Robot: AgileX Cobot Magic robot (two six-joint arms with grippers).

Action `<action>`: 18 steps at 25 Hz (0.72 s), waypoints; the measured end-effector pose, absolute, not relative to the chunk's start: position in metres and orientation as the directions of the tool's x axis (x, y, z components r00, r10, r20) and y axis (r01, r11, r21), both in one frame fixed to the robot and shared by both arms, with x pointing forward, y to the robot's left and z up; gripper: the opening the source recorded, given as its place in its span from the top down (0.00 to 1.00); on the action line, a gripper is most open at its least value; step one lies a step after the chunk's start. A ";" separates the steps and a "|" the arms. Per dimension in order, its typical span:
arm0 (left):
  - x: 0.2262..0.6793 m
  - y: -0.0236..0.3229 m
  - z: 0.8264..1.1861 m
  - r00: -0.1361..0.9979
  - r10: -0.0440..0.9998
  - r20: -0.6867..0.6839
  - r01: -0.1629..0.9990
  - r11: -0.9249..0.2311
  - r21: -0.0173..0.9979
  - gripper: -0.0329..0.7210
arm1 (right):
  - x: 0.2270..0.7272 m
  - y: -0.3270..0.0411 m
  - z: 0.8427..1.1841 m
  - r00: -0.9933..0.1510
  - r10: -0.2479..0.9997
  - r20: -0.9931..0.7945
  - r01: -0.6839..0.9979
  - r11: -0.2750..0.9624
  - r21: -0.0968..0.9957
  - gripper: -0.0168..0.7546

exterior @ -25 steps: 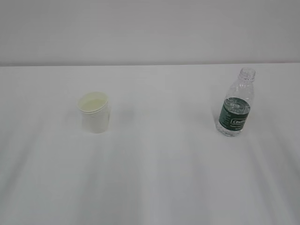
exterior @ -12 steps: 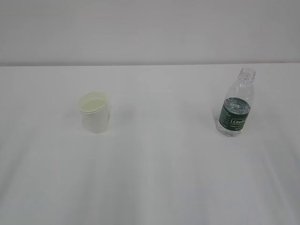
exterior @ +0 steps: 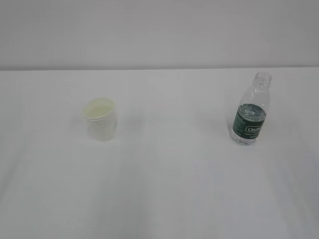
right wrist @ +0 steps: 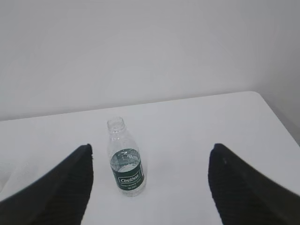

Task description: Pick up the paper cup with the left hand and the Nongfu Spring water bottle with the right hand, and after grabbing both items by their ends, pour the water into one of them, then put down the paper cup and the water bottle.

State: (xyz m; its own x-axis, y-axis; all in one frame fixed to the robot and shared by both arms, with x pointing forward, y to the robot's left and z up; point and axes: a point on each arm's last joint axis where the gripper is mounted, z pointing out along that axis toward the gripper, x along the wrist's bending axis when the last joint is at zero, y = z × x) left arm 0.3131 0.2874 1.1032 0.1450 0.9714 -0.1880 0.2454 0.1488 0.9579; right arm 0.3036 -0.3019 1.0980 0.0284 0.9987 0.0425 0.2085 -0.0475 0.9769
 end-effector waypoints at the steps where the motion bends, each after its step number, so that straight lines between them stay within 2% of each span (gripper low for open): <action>1: 0.312 0.288 1.104 0.141 0.972 -0.187 0.260 0.146 0.955 0.23 | 0.301 -0.302 1.099 0.029 0.998 0.048 0.212 -0.053 0.976 0.24; 8: 0.305 0.289 1.092 0.102 0.979 -0.178 0.432 0.118 0.894 0.17 | 0.274 -0.304 1.100 0.033 0.998 0.061 0.233 -0.067 0.970 0.24; 18: 0.266 0.298 1.085 0.110 0.983 -0.150 0.447 0.086 0.891 0.17 | 0.253 -0.299 1.086 -0.034 0.999 0.035 0.370 -0.020 0.929 0.24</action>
